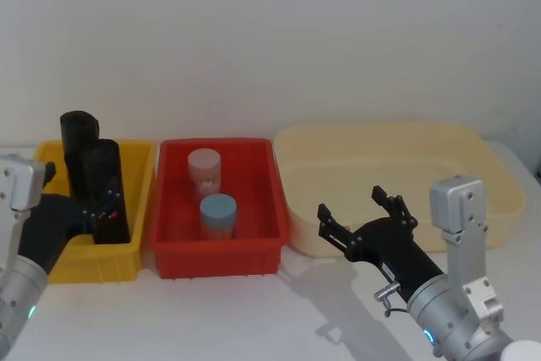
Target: Pick up the garbage bag with the one hand and transfer it to the other hand.
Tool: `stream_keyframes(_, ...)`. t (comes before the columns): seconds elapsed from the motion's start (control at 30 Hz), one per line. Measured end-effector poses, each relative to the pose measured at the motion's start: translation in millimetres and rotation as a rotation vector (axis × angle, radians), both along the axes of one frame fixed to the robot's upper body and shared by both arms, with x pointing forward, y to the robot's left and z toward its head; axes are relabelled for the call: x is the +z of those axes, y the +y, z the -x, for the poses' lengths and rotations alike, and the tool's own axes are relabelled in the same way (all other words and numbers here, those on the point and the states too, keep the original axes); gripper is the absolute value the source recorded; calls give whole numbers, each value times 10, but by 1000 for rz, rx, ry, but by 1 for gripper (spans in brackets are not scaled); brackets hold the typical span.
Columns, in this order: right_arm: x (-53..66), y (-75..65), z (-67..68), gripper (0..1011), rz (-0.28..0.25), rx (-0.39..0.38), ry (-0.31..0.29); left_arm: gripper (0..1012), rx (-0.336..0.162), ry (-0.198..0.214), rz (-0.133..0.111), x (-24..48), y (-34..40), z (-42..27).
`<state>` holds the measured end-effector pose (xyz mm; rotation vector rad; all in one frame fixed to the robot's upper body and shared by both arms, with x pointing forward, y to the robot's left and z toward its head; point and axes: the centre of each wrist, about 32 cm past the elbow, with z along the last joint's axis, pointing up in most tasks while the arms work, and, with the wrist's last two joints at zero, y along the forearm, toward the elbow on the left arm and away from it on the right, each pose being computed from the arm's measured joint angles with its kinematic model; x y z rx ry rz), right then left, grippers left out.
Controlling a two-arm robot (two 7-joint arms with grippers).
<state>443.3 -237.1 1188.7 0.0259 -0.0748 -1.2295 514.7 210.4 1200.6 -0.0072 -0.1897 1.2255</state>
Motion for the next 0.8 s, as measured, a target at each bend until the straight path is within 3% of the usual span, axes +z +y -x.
stream_keyframes(0.8,0,0,0,1001,0,0,0,1001,-43,13,54,-40,-31,-327)
